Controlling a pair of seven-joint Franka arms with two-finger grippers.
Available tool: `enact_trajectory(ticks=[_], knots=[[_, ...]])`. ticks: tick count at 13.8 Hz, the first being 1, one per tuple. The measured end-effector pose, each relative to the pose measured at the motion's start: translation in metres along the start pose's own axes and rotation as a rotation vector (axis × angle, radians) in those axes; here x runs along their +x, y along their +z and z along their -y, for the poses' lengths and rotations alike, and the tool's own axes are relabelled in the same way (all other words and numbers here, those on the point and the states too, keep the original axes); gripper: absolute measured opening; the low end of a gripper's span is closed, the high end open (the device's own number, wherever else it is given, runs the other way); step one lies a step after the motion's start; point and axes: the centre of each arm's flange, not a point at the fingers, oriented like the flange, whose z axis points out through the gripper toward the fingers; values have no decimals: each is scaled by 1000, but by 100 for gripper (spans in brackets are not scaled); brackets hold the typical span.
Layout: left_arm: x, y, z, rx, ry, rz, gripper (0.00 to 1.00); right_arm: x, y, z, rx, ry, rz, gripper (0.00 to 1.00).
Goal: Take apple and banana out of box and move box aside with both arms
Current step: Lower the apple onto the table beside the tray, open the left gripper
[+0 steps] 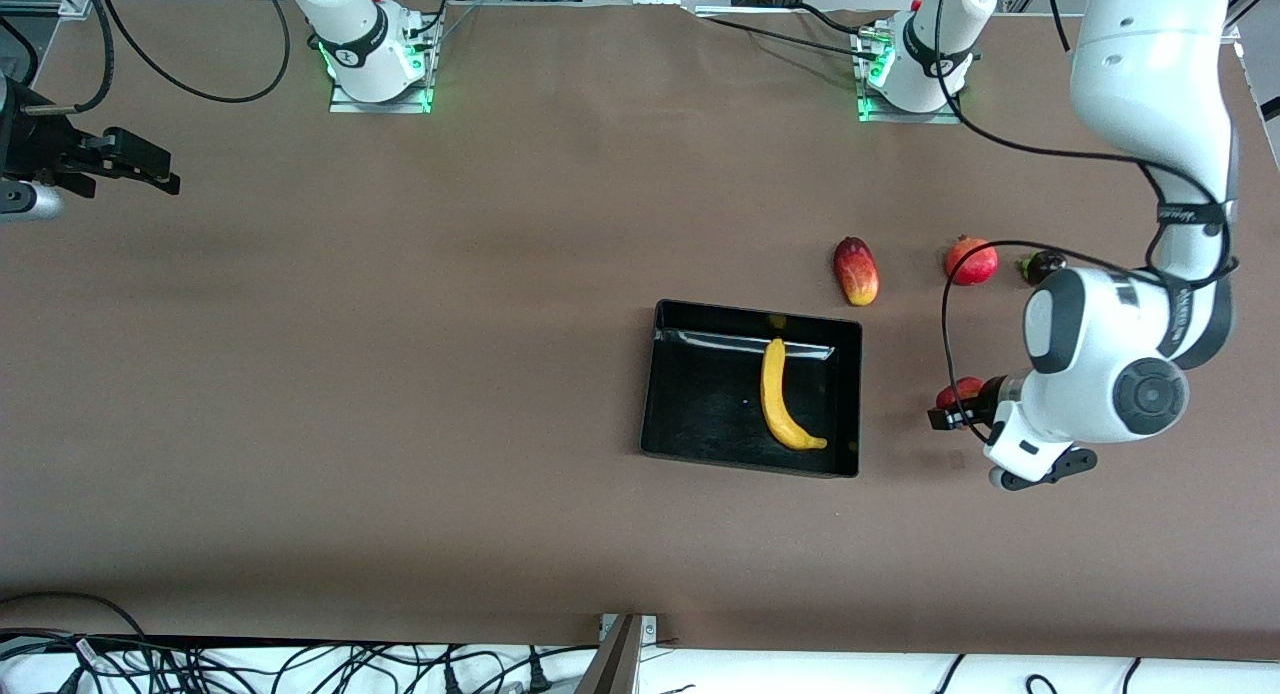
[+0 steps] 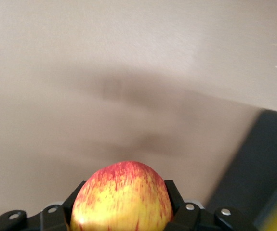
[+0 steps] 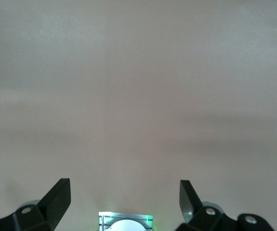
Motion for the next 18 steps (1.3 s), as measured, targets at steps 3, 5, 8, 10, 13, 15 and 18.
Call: enact_trajectory(ticks=[3,5,8,10,13,15,18], knots=[[-7,68,6,32,32,-46,67,0,0,0,0,0,0,100],[-13,87,13,57,52,-47,67,0,0,0,0,0,0,100],[-12,90,21,58,69,-51,67,0,0,0,0,0,0,100],[-11,90,24,75,92,-56,68,0,0,0,0,0,0,100],[-12,92,25,95,110,-58,78,0,0,0,0,0,0,100],[-13,93,23,94,113,-56,95,0,0,0,0,0,0,100],[-16,74,14,99,121,-19,100,0,0,0,0,0,0,100]])
